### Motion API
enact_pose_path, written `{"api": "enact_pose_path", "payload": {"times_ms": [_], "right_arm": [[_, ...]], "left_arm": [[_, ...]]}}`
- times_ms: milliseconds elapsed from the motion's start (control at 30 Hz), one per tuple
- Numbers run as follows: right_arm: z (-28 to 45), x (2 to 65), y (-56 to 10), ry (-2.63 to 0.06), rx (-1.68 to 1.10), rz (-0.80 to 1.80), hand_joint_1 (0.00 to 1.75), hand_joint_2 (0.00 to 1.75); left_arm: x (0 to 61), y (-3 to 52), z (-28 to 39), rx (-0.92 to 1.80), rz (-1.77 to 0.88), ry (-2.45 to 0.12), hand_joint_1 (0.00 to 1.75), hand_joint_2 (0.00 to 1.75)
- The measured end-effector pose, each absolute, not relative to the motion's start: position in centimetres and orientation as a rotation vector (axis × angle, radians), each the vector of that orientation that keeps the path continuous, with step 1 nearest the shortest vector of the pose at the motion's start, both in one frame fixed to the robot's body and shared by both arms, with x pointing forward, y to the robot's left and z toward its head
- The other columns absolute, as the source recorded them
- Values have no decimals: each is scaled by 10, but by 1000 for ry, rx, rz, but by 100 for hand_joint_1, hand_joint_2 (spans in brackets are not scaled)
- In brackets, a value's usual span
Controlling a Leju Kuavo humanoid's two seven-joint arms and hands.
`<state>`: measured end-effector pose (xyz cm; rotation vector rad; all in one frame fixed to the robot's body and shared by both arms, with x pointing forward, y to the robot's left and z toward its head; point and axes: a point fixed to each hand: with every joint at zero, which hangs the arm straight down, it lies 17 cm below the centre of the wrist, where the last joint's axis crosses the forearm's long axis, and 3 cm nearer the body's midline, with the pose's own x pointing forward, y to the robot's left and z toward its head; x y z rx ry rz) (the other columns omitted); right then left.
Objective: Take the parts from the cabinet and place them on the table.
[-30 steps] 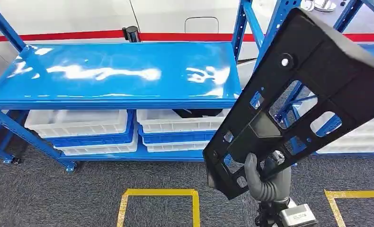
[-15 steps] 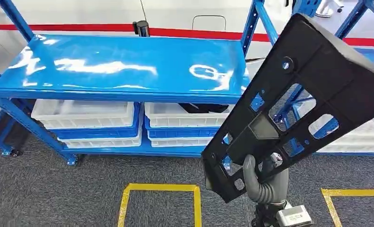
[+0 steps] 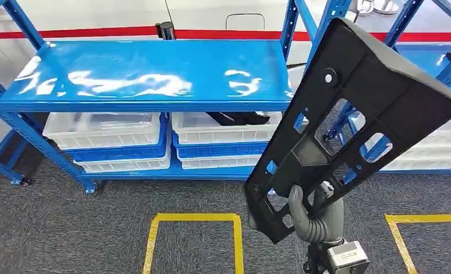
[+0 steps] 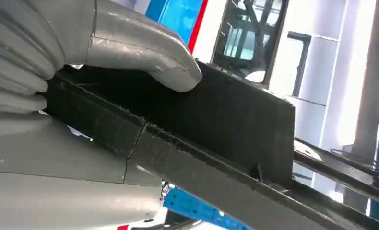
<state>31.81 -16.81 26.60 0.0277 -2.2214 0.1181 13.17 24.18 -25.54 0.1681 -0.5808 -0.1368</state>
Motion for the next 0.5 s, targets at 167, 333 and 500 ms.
{"api": "enact_pose_path", "payload": {"times_ms": [167,333,500], "right_arm": [[266,320,-167,-2223,31,123,175,175],[278,326,-169,-2255,33,111,175,175],[281,329,-172,-2261,35,92,175,175]], "left_arm": [[136,243,-254,170,-125,-596,0,175],[146,240,-251,160,-116,-616,0,175],[153,240,-249,163,-120,-627,0,175]]}}
